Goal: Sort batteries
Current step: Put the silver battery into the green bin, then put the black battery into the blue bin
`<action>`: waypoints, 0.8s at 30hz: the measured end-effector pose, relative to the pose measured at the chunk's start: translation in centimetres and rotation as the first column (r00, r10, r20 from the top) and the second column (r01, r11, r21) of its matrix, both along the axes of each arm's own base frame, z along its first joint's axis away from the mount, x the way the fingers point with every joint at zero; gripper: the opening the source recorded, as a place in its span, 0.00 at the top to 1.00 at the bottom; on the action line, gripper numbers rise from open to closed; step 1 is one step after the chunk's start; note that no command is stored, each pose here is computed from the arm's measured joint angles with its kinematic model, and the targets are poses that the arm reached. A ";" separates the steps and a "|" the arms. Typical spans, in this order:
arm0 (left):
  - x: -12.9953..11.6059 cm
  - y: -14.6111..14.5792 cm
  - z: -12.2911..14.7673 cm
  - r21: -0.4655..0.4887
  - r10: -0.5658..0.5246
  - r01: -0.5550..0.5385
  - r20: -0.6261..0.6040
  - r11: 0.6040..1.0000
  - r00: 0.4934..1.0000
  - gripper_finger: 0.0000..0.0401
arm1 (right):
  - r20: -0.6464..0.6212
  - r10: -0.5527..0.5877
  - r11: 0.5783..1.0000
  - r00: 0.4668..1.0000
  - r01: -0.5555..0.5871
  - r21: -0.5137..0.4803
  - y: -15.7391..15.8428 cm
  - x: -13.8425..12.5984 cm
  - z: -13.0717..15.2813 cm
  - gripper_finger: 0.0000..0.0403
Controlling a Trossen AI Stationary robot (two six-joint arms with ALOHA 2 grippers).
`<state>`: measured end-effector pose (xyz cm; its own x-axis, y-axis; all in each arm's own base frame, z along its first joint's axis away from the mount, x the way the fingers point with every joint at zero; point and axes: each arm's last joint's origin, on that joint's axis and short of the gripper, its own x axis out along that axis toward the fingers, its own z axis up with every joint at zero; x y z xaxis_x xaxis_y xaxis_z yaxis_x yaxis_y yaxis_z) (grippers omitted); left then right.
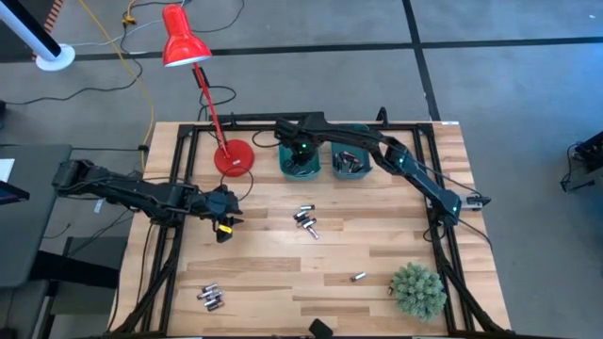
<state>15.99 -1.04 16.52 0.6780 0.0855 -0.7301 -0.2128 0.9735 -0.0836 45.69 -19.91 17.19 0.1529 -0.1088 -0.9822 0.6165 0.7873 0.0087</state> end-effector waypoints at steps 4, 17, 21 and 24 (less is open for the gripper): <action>0.0 0.1 0.0 0.005 0.004 -0.004 0.000 1.000 1.000 0.69 | 0.000 0.000 1.000 1.000 0.000 0.000 0.0 0.0 0.0 0.72; 0.0 0.2 0.0 0.040 -0.029 0.029 -0.005 0.999 1.000 0.69 | -0.005 -0.001 1.000 1.000 0.001 0.001 0.2 -0.4 1.0 0.71; 0.0 0.2 0.0 0.041 -0.031 0.031 -0.005 0.999 1.000 0.69 | 0.064 -0.008 1.000 0.998 0.010 -0.029 0.4 -1.0 4.4 0.71; 0.1 0.2 0.3 0.035 -0.024 0.025 -0.005 0.999 1.000 0.69 | 0.116 -0.007 0.998 0.993 0.014 -0.065 1.1 -1.6 7.3 0.71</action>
